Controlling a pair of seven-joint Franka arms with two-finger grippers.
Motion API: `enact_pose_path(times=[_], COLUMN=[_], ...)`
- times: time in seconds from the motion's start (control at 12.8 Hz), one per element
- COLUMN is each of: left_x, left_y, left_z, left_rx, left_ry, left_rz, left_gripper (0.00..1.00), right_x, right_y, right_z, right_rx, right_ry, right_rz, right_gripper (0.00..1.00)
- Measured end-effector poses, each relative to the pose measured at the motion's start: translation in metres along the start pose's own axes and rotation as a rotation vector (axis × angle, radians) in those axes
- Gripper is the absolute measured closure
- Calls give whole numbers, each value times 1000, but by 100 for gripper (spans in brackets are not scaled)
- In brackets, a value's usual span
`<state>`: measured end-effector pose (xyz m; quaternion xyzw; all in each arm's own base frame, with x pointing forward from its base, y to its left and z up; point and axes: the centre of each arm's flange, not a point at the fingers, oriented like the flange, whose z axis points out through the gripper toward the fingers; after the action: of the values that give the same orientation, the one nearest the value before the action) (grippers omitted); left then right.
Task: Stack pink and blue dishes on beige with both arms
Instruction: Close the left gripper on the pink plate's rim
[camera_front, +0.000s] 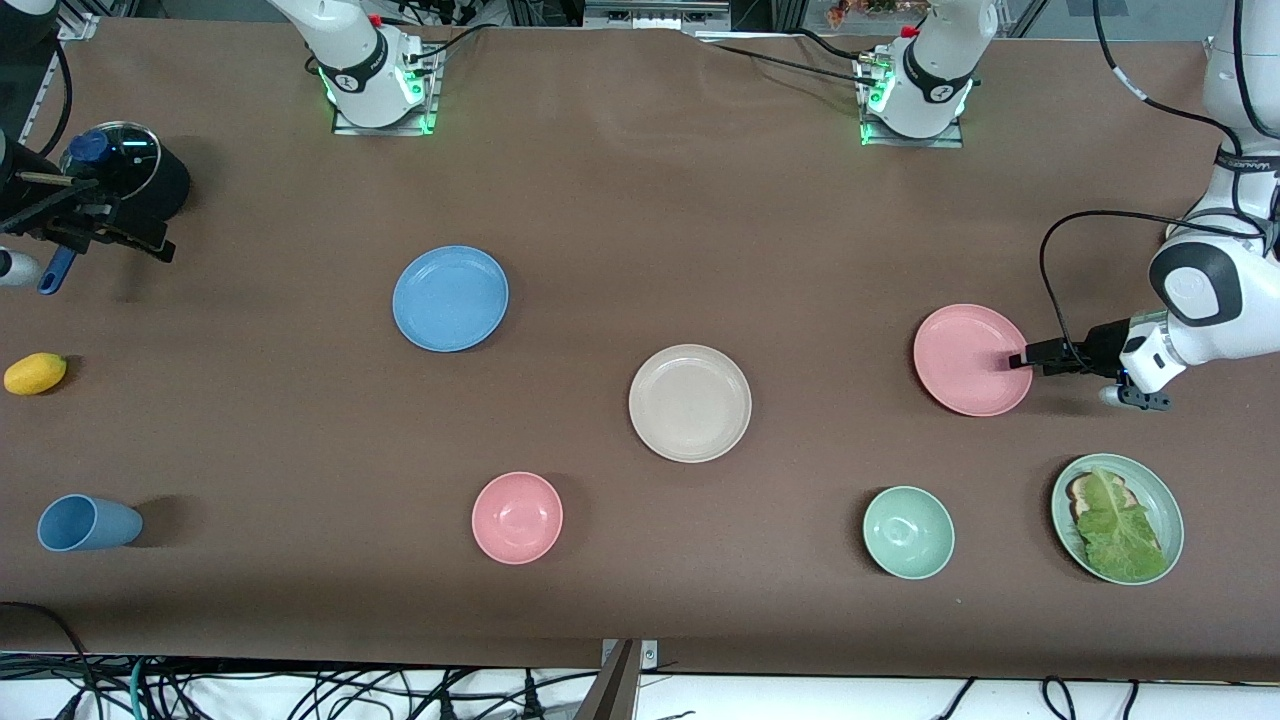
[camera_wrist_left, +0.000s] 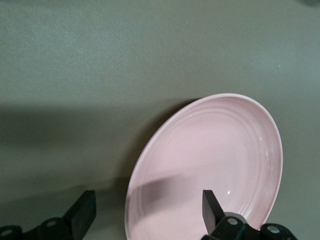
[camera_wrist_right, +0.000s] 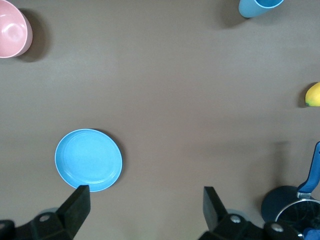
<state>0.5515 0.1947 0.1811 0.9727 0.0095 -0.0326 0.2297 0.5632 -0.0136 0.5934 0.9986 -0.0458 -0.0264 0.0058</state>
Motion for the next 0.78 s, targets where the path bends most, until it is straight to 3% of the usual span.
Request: enact_pose_path(times=[0.54,0.7,0.78], left_x=[-7,-8,-9], left_y=[-10,-11,-13], left_z=[9,11,11], left_rx=[-1,4,13], left_ry=[75,81,88], left_rz=[-72,-77,-78], left_gripper=[5,11,19], right_x=[0,0,0], right_y=[0,0,0], right_z=[0,0,0], right_rx=[0,0,0], right_ry=[0,0,0], right_rz=[0,0,0], right_gripper=[0,0,0])
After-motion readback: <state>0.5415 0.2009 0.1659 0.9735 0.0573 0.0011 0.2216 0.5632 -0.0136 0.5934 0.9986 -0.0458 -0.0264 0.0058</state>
